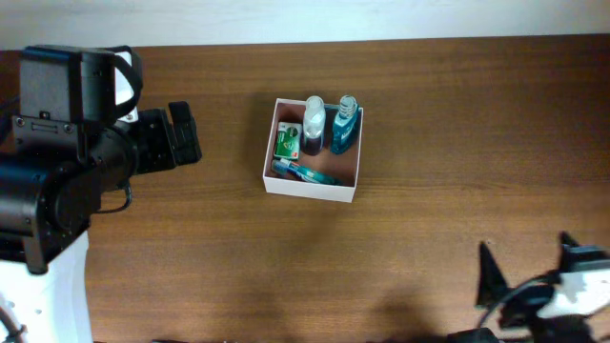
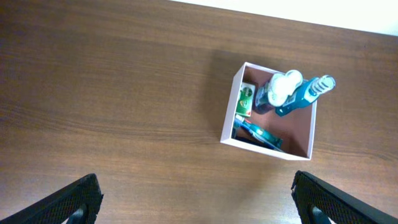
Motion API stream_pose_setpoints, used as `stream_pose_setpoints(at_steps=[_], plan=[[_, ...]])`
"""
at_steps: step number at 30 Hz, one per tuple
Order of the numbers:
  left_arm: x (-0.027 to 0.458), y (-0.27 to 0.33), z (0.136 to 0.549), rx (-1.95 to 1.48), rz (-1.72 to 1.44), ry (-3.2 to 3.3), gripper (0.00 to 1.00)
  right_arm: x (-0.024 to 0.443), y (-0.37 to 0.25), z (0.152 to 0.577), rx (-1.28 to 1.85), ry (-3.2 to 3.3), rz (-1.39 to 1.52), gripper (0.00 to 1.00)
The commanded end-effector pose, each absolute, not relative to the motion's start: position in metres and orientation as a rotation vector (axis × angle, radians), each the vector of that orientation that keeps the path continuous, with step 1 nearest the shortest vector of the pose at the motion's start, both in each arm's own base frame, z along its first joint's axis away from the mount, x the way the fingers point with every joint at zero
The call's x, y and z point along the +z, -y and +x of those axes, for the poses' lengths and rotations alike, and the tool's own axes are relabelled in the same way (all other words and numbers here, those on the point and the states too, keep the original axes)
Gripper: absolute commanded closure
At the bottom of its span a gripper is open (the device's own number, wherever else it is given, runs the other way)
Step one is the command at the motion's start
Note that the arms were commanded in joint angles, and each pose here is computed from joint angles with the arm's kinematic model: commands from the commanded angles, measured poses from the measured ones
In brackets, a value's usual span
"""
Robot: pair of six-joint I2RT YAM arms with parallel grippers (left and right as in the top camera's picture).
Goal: Pack container
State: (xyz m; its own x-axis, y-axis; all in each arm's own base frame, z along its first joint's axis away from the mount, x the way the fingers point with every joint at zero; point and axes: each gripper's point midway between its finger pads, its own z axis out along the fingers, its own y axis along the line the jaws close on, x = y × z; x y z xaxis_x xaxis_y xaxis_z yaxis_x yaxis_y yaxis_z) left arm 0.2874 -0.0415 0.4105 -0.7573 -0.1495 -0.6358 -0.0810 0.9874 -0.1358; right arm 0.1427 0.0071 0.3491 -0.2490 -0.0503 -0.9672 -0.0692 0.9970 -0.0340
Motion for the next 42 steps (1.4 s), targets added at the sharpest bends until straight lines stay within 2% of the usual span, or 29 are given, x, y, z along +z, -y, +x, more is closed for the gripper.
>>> stream_pose_setpoints(at_steps=[1, 6, 10, 18, 42], plan=[[0.413, 0.038, 0.286, -0.11, -0.151, -2.422, 0.01, 0.301, -0.009, 0.158, 0.035, -1.827, -0.067, 0.01], [0.413, 0.038, 0.286, -0.11, -0.151, -2.422, 0.01, 0.214, -0.013, 0.191, 0.03, -1.88, -0.071, 0.01], [0.413, 0.038, 0.286, -0.11, -0.151, -2.422, 0.01, 0.17, -0.016, 0.213, 0.031, -1.876, -0.071, 0.01], [0.413, 0.038, 0.286, -0.11, -0.151, -2.422, 0.0, 0.119, -0.016, 0.221, 0.026, -1.935, -0.075, 0.01], [0.411, 0.038, 0.286, -0.108, -0.153, -2.43, 0.01, 0.123, -0.017, 0.222, 0.027, -1.916, -0.073, 0.01]])
